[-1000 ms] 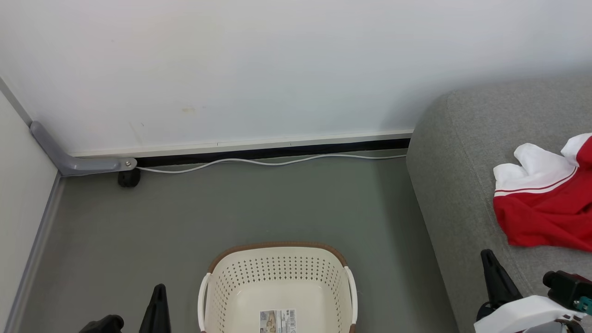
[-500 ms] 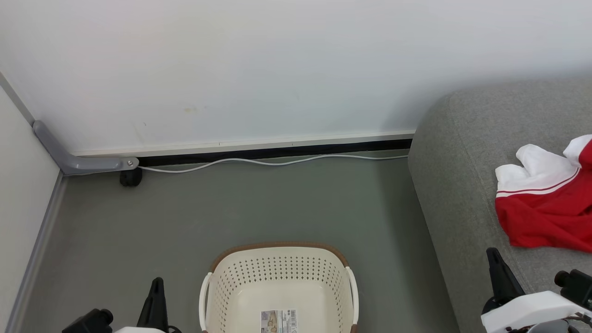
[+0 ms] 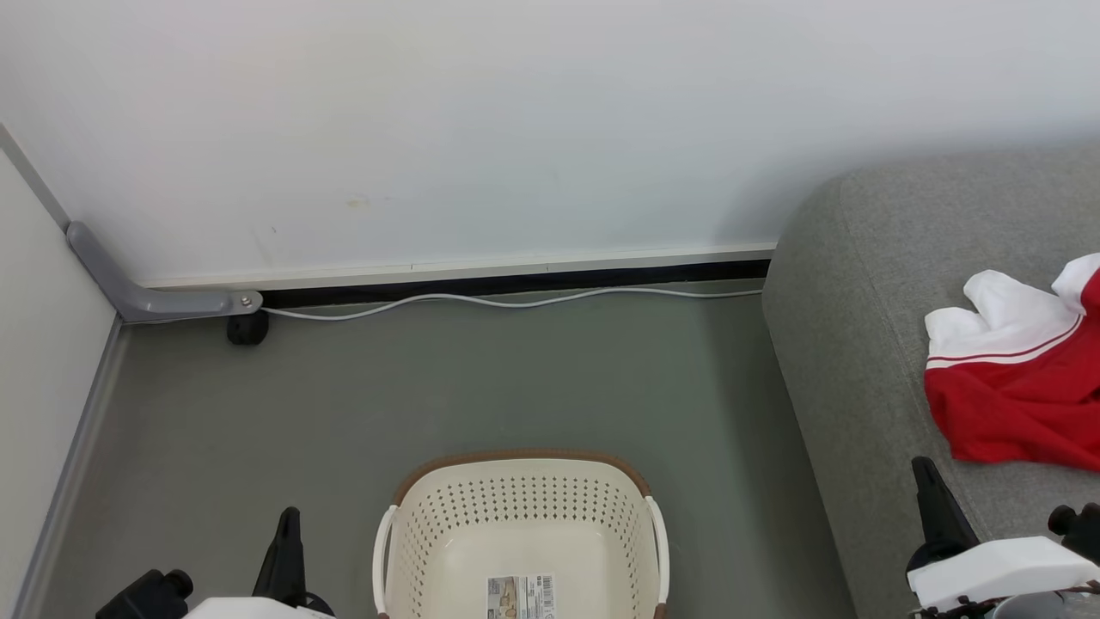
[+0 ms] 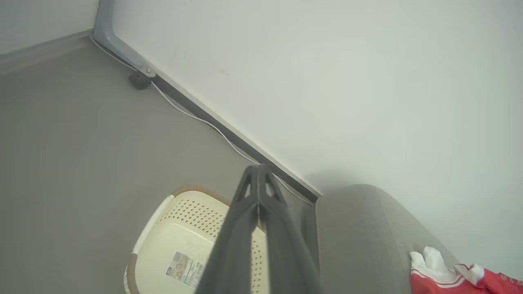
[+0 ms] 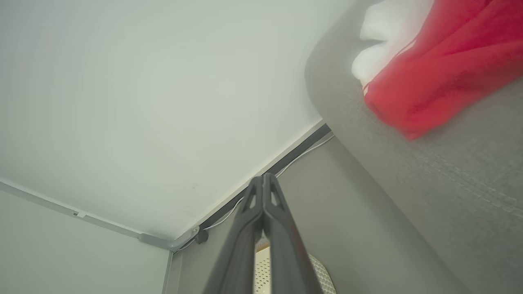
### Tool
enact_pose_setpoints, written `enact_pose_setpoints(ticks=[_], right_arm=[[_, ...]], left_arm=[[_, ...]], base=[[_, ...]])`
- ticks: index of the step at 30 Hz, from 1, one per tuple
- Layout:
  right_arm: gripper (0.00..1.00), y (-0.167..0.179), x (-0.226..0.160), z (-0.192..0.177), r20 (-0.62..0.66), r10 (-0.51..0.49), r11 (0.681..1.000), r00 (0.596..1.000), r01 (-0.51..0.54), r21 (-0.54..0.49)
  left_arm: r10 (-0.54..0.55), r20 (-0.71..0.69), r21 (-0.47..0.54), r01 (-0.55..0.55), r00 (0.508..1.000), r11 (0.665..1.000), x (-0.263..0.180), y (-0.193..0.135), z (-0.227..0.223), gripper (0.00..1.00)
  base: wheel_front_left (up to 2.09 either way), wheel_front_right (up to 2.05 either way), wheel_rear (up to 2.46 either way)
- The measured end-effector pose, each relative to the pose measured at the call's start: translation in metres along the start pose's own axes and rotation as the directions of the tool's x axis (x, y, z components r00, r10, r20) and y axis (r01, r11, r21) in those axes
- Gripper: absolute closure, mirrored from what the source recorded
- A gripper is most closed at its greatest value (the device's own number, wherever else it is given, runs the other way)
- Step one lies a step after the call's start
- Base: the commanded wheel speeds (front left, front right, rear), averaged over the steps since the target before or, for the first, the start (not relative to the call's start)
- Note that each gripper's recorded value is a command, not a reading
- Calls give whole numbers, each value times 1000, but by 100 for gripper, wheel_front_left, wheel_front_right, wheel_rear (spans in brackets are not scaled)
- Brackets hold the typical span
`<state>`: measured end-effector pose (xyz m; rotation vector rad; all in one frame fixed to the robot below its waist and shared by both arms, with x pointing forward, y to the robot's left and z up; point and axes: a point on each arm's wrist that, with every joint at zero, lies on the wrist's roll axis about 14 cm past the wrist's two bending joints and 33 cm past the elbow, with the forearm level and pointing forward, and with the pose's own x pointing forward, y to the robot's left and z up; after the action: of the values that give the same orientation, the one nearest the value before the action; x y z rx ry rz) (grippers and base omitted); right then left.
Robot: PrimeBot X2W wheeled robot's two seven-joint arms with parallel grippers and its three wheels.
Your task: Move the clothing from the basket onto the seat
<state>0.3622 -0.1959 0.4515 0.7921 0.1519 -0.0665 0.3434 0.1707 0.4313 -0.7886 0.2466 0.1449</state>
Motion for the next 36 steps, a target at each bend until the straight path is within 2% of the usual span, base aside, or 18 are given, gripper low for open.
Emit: enact_pose_setpoints(ticks=[20, 28, 36], right_arm=[[100, 3, 3, 7, 15, -4, 977, 1000, 1, 211], [100, 3, 4, 11, 22, -7, 954, 1000, 0, 299], [100, 4, 5, 13, 25, -6, 918, 1000, -4, 397]], left_arm=[[-22, -13, -212, 19, 1000, 977, 4, -2, 7, 100], [-40, -9, -296, 36, 999, 954, 7, -5, 11, 100], [-65, 1, -395, 60, 998, 917, 10, -10, 18, 100]], base=[[0, 0, 0], [0, 0, 0], [0, 0, 0]])
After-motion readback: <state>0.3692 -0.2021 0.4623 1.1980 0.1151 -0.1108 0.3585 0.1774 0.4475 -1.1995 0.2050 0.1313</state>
